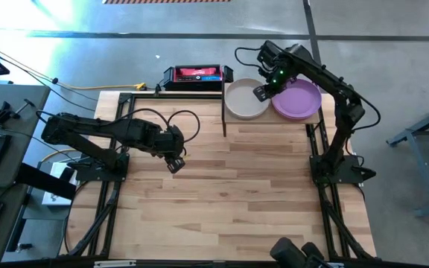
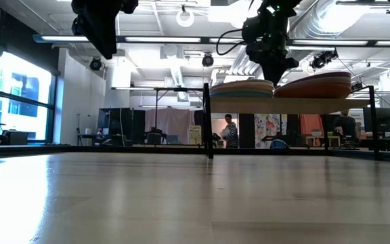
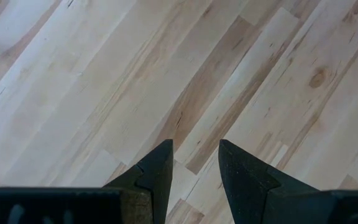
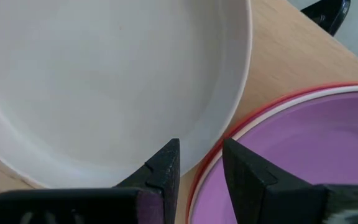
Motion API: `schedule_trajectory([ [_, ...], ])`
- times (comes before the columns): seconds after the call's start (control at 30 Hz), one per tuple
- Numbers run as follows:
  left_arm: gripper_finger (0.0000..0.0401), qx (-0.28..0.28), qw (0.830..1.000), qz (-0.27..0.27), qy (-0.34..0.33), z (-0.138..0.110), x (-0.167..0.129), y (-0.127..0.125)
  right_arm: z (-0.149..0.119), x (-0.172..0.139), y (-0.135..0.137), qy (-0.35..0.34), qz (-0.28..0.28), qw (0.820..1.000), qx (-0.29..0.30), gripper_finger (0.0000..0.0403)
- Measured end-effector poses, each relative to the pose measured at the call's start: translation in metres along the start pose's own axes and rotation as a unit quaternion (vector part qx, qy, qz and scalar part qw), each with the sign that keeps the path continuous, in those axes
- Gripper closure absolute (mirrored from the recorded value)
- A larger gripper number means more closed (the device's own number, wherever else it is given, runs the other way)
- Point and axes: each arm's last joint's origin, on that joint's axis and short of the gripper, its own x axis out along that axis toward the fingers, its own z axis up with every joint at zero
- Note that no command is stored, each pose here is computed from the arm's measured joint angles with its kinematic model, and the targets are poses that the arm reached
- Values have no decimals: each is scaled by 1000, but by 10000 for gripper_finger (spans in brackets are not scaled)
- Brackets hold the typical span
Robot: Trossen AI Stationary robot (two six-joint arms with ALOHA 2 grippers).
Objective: Place and stack plates onto a shelf
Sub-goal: Return to Home Position
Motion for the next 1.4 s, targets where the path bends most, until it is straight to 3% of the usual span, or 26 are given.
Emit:
schedule_trajectory([
  [0.23,284,6,1000,1,1,0,0,0,-10,-15,1,-13,15,1000,-6,304],
  [0.53,284,22,999,22,16,-15,11,9,-54,-75,18,-110,48,988,-99,304],
  [0.77,284,-26,999,23,-20,-36,3,30,-108,-139,29,-279,86,937,-190,305],
  [0.9,284,-41,996,-16,-81,-48,-6,43,-144,-168,27,-341,107,908,-220,305],
  [1.03,284,-40,983,-58,-170,-58,-15,55,-169,-182,24,-370,116,890,-239,305],
  [1.17,284,-38,965,-93,-244,-66,-20,65,-185,-175,22,-407,122,870,-251,305],
  [1.3,284,-22,950,-114,-289,-75,-21,72,-201,-135,17,-428,155,852,-257,305],
  [1.4,284,-2,941,-119,-316,-83,-17,78,-215,-101,14,-449,206,825,-276,305],
])
